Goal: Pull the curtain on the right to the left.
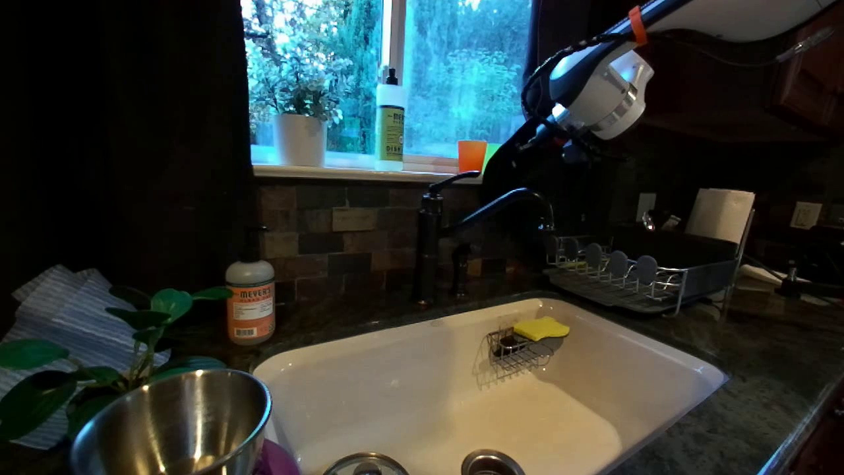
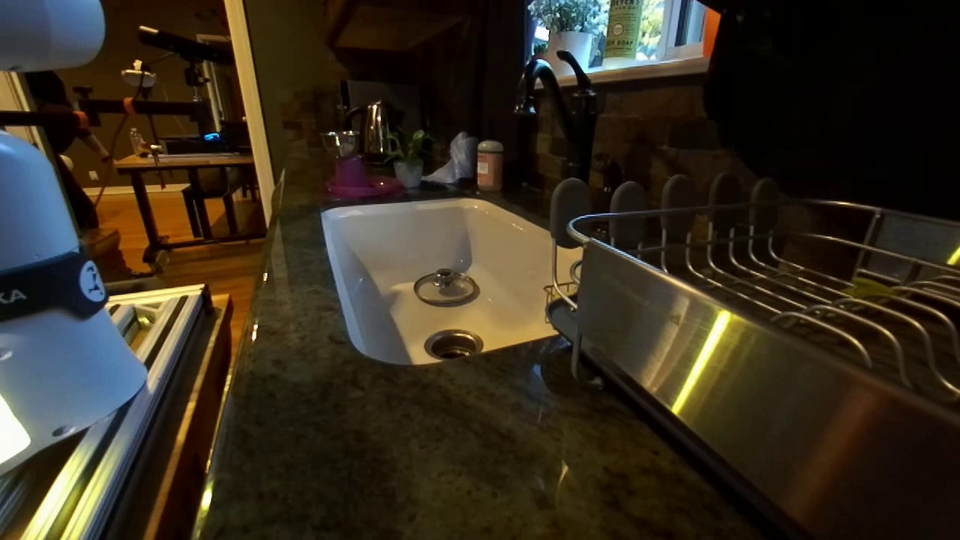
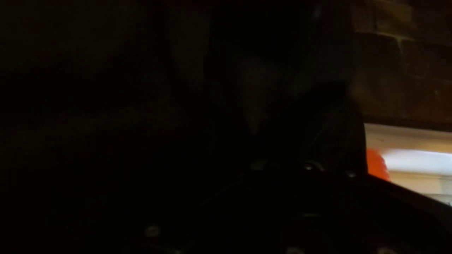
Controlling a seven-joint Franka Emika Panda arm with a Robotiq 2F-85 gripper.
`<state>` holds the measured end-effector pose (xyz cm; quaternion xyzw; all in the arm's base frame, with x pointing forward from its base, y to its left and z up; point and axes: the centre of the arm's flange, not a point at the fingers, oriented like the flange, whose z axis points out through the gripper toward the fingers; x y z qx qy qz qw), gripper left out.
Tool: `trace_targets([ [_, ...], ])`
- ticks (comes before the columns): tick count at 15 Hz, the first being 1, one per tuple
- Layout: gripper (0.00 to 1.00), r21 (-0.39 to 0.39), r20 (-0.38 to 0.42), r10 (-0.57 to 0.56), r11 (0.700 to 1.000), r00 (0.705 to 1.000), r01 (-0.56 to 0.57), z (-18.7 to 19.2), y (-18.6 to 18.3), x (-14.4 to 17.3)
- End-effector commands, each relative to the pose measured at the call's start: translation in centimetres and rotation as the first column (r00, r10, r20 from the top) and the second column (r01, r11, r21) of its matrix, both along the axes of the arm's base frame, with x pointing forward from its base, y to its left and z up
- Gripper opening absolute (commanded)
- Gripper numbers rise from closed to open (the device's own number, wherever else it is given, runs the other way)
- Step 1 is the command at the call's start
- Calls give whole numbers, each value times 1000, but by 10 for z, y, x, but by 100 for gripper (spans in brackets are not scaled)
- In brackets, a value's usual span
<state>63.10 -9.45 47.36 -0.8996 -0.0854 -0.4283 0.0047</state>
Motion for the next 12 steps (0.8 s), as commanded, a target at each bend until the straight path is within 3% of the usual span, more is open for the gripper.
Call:
trace_targets([
  [1, 0, 22, -106, -29, 999, 994, 31, -22, -42, -20],
  [4, 0, 13, -224, -35, 999, 974, 39, -35, -87, -37],
  [5, 27, 16, -250, -48, 998, 967, 53, -36, -99, -44],
  [7, 34, 34, -287, -47, 998, 957, 59, -41, -114, -52],
  [12, 73, 45, -320, -52, 997, 946, 70, -32, -120, -65],
])
